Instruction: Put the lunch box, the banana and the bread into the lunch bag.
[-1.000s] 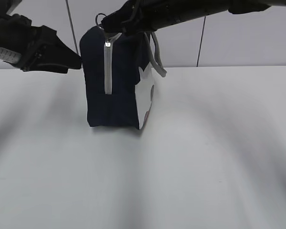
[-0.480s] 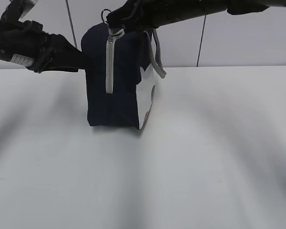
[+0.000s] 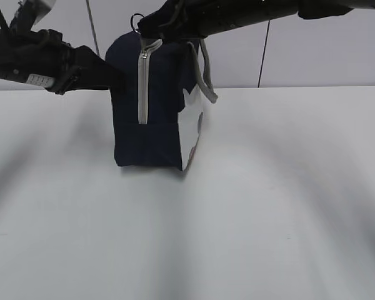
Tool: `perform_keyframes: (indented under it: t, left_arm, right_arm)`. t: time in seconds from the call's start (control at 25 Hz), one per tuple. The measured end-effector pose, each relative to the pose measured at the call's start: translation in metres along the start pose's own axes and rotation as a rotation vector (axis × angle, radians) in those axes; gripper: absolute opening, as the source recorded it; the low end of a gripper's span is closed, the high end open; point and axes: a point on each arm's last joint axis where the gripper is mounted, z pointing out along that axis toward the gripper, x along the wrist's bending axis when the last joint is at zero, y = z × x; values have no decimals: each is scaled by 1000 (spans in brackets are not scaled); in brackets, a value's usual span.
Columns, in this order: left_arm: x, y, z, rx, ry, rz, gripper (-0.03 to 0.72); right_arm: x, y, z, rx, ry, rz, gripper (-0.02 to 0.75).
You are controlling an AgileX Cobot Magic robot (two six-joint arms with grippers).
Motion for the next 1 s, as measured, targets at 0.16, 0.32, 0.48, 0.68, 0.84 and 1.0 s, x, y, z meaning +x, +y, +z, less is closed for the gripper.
perform_keyframes:
  t: [0.16,0.32,0.48,0.68,0.84,1.0]
  left_arm:
    - [1,1,2,-19,-5,1,300]
    - [1,2,2,-29,-7,4,181]
    - [3,0,4,-29,-8,-7,112]
    - [3,0,4,-29,-7,-7,7]
    - [3,0,4,-28,-7,-8,5]
    - [2,0,4,-25,-19,-7,5]
  right_arm:
    - [0,0,0,0,1,0,-16]
    - [0,0,0,0,1,2,-16]
    - [0,0,0,0,1,2,-16]
    - [0,0,0,0,1,2,-16]
    - [0,0,0,0,1,4,-16]
    - [-2,1,0,-6,-18,23,-16]
